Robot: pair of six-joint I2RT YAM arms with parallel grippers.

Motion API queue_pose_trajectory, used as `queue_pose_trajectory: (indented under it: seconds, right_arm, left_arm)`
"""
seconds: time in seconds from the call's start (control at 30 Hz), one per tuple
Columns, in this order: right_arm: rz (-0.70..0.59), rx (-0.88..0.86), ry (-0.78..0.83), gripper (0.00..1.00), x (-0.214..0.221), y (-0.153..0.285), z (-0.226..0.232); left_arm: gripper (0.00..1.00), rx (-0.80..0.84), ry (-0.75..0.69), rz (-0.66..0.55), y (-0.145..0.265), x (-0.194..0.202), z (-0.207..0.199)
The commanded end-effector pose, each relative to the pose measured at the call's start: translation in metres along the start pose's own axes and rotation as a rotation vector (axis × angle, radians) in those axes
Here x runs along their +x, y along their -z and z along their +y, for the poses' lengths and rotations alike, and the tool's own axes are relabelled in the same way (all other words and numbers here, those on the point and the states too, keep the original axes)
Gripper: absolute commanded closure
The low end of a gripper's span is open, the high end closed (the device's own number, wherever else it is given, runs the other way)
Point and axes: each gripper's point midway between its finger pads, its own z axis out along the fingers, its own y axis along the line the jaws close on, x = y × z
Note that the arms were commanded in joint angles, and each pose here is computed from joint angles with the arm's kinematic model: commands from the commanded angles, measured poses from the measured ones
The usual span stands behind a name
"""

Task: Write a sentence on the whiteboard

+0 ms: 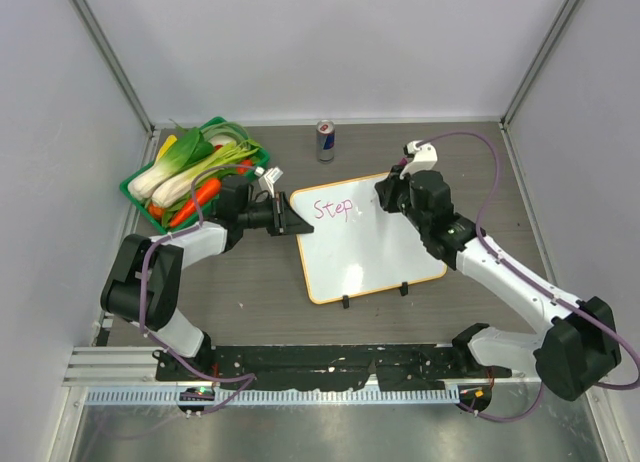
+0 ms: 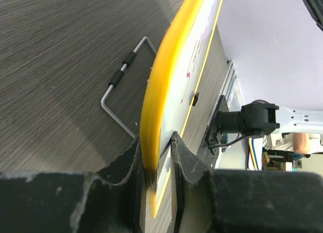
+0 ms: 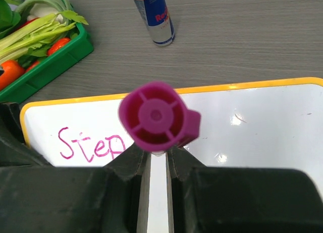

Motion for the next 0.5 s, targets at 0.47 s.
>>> queue_pose_trajectory:
  seconds: [0.47]
  right_arm:
    - [-0.137, 0.038, -0.026, 0.99, -0.045, -0.019, 0.008]
  left_arm:
    - [1.0, -0.117, -0.015, 0.059, -0.006, 0.026, 0.028]
